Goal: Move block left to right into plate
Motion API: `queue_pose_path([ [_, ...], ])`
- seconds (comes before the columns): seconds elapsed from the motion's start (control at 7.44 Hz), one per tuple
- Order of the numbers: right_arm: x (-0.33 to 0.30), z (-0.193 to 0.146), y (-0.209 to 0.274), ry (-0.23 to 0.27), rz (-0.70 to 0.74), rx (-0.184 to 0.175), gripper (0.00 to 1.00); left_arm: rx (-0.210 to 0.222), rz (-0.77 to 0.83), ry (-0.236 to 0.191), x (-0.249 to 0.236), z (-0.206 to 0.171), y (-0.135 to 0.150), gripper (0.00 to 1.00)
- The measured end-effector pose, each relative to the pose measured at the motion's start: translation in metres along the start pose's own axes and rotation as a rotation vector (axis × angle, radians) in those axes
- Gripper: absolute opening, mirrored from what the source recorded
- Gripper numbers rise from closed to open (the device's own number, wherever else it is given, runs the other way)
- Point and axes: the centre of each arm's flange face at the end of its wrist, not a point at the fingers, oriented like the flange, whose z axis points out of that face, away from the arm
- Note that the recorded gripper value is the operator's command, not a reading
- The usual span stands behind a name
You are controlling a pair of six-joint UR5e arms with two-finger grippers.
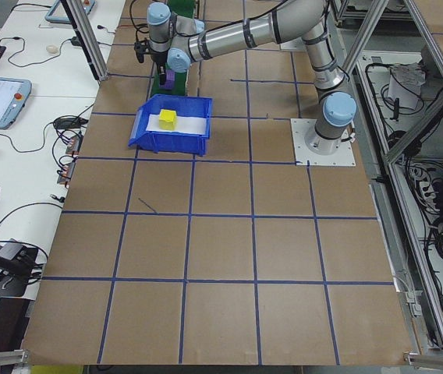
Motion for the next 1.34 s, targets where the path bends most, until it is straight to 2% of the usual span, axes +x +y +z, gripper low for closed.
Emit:
queue_pose_path([
  [0.27,0.0,0.0,0.0,0.0,-0.001,-0.001,1.0,0.004,0.001,0.016,0.0,-0.004,0.009,1.0],
  [0.54,0.0,0.0,0.0,0.0,-0.001,-0.001,1.0,0.054,0.016,0.04,0.005,-0.06,0.015,1.0],
  [0.67,0.0,0.0,0.0,0.0,-0.001,-0.001,1.0,0.064,0.049,0.038,0.004,-0.078,0.016,1.0],
  [0.81,0.0,0.0,0.0,0.001,0.0,-0.002,1.0,0.075,0.117,0.011,-0.006,-0.085,0.012,1.0],
  [1.08,0.004,-0.003,-0.001,0.001,0.008,0.009,1.0,0.087,0.216,-0.073,-0.046,-0.09,-0.008,1.0],
  [1.34,0.006,-0.004,-0.001,0.009,0.01,0.015,1.0,0.055,0.25,-0.11,-0.099,-0.084,-0.028,1.0],
])
